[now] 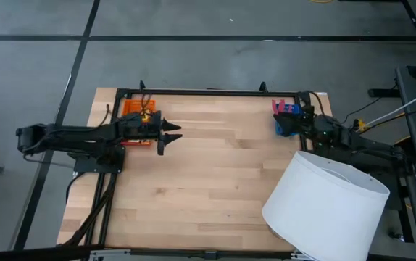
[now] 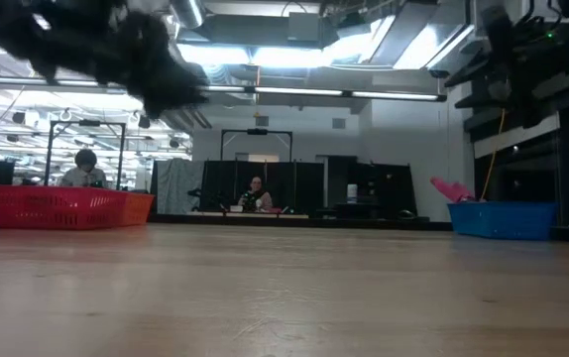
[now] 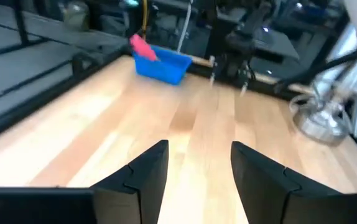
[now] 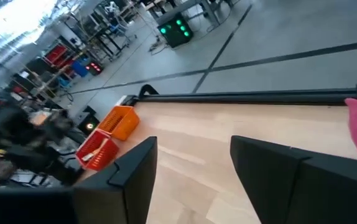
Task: Pick & Place School Supplies
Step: Return to Home Position
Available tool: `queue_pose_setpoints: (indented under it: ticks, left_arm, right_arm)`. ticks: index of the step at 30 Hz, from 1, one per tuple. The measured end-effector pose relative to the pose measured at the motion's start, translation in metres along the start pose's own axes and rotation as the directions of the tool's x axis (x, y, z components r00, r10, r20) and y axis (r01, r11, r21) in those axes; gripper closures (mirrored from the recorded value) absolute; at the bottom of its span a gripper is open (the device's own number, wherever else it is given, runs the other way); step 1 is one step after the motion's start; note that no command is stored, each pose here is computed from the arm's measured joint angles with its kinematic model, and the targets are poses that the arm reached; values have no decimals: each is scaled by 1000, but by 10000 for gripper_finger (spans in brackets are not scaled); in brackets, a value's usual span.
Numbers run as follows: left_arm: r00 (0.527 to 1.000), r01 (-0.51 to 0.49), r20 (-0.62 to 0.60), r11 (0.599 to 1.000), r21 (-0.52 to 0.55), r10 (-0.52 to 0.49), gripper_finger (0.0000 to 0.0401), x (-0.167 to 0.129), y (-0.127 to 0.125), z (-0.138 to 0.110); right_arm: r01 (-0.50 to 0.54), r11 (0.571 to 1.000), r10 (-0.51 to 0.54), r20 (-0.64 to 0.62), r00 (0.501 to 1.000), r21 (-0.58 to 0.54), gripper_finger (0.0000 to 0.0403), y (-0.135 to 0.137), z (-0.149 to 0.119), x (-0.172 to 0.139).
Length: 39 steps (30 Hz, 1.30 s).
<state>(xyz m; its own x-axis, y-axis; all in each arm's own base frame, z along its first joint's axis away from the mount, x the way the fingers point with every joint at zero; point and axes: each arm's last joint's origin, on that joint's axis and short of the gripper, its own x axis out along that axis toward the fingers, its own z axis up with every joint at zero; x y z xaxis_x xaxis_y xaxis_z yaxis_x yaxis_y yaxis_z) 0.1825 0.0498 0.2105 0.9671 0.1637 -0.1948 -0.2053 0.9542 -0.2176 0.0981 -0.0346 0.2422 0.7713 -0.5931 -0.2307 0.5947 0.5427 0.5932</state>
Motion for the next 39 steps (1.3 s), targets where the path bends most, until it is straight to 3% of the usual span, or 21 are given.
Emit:
queue_pose_setpoints:
  ticks: [6, 13, 21, 29, 32, 39]
  left_arm:
    - [991, 44, 125, 999, -5, -43, 241, -7, 14, -26]
    - [979, 64, 197, 998, -16, -60, 258, -33, 6, -55]
    - [993, 59, 94, 996, 71, -66, 262, -49, -7, -66]
    - [990, 28, 136, 992, 127, -46, 262, -74, -6, -67]
    - [977, 30, 205, 989, 147, -60, 263, -81, -7, -63]
    - [974, -20, 225, 990, 141, -13, 263, -81, -5, -62]
  right_arm:
    - [-18, 1000, 18, 18, 1000, -2, 198, 3, -2, -5]
    - [-19, 998, 23, 73, 997, -56, 198, 12, 7, -13]
    - [-9, 994, 27, 160, 987, -108, 198, 24, 26, -26]
    - [13, 991, 11, 177, 984, -130, 198, 25, 26, -28]
    - [22, 991, 3, 184, 983, -135, 198, 25, 26, -28]
    - [1, 992, 21, 171, 985, -129, 198, 26, 25, -29]
